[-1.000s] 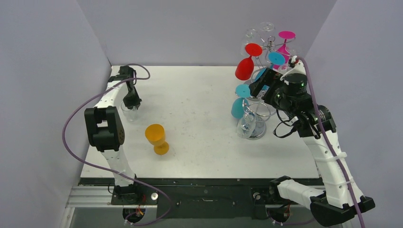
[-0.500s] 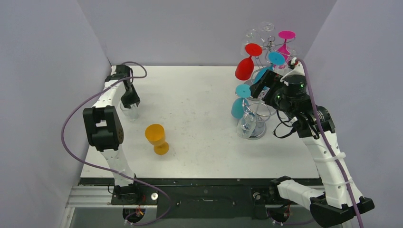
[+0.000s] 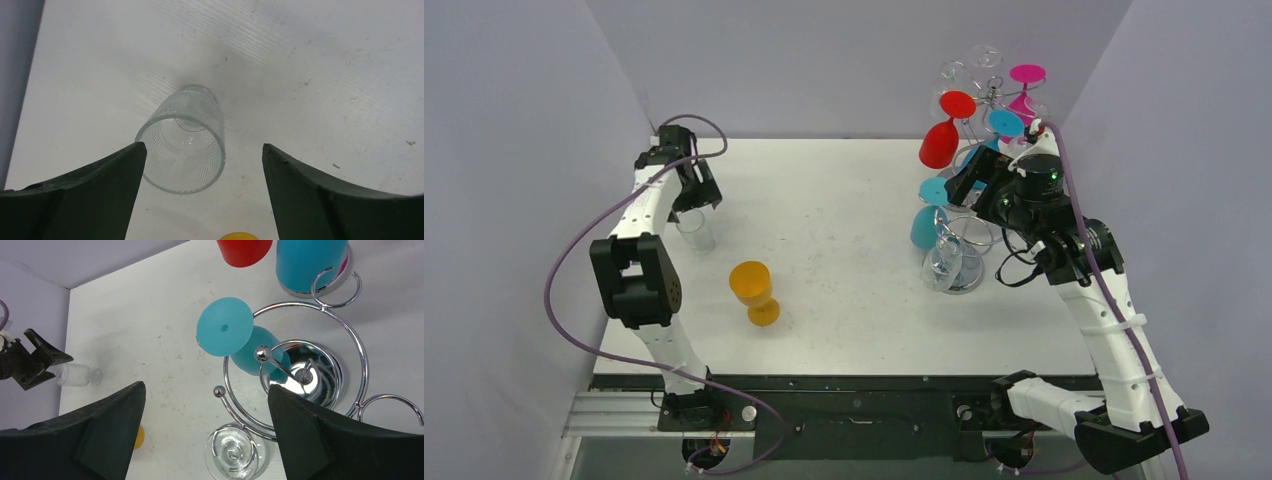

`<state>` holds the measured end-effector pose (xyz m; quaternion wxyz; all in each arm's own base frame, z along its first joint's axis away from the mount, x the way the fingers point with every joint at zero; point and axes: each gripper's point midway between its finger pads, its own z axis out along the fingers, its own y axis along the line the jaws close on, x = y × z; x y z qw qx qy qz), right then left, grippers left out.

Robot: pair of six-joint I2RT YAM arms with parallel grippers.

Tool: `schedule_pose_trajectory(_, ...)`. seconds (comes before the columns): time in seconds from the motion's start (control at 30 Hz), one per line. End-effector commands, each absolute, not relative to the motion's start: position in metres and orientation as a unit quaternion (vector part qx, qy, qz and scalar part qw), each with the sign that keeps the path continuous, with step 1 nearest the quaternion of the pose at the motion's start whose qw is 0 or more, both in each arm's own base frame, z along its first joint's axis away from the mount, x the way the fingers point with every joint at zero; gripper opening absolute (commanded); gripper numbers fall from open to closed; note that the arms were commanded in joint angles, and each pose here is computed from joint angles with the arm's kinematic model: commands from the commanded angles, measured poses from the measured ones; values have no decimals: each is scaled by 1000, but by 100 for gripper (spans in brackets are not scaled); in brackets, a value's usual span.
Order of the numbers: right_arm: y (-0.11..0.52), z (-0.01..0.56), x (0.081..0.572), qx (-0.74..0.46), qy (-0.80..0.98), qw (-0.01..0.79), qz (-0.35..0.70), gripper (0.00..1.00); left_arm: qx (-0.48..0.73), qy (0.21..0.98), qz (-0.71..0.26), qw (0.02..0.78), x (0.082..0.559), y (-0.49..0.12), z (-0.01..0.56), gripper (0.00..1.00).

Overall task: Take the wine glass off the wine glass rack
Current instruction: Pick up the wine glass from the wine rack.

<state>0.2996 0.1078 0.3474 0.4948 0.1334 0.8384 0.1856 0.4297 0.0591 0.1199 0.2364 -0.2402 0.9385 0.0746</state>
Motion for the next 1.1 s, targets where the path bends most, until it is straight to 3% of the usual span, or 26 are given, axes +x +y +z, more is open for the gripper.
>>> schedule_pose_trajectory(0.0,109,360,304,131,827,509,198,88,-245,911,80,322,433,68,194,85)
schedule_pose_trajectory(0.33,108,360,301,133,828,509,196,87,-229,892,59,384,417,40,254,91)
schedule_pose_trajectory(0.73,93,352,283,160,823,512,184,85,-141,872,-135,449,378,-93,329,90)
schedule_pose_trajectory(0.97,81,340,254,185,820,508,188,78,-78,862,-244,437,345,-181,339,90)
schedule_pose_trajectory(1.07,79,323,243,196,826,493,189,70,-48,857,-299,416,324,-218,337,90)
